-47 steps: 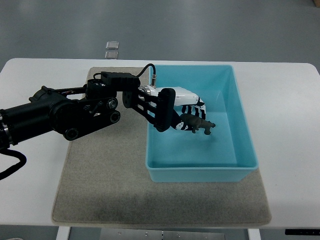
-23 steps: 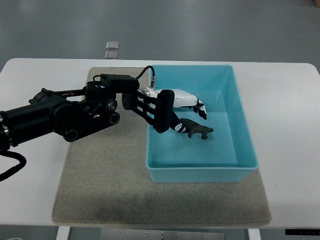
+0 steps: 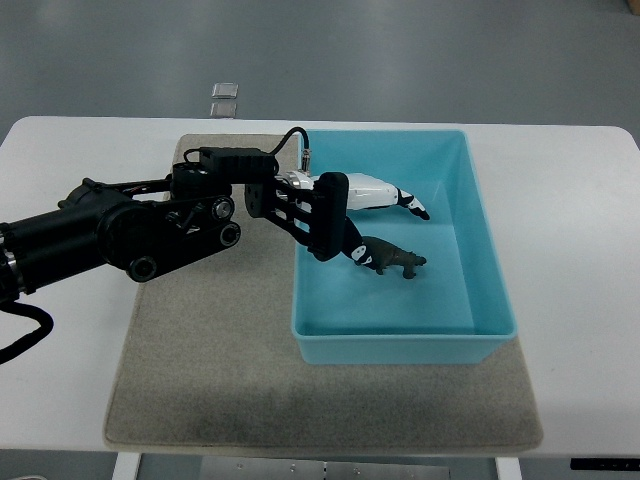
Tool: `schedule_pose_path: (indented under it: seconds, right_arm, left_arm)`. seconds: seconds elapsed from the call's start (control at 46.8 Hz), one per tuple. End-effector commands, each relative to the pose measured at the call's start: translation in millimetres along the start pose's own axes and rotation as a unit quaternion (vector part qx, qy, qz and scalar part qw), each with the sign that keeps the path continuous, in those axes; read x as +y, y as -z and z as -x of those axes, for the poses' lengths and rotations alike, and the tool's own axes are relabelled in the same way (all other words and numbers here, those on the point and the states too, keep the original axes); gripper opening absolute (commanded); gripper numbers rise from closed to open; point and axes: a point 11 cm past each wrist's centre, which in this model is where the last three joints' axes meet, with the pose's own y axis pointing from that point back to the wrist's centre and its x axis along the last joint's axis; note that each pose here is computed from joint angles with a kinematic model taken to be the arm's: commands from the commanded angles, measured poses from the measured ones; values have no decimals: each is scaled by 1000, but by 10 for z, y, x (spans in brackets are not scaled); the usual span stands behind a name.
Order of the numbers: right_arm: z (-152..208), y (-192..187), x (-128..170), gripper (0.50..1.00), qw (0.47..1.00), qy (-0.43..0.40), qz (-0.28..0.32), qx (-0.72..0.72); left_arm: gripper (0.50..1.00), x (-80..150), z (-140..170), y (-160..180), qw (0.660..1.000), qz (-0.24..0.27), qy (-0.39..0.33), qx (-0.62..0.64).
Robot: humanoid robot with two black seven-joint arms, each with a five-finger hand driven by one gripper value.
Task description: Place brown hippo in blue box with left hand
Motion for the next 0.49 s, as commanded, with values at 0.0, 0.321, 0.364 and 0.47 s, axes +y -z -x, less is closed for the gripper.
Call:
schedule_pose_path:
  seconds: [0.0,0.321,0.364,0.47]
  right_arm:
    - [0,7,0,936,1000,0,-1,0]
    - [0,7,0,936,1000,0,-1,0]
    - [0,7,0,936,1000,0,-1,0]
    - [0,-2,0,936,1000,0,0,0]
  left_arm:
    - [919,1,-36,-9,1000,2,-6,7]
    - [924,93,-333,4,998,6,-53,37]
    - [924,122,-370,25,997,5,-60,46]
    - [924,191,-467,69,994,5,-78,74]
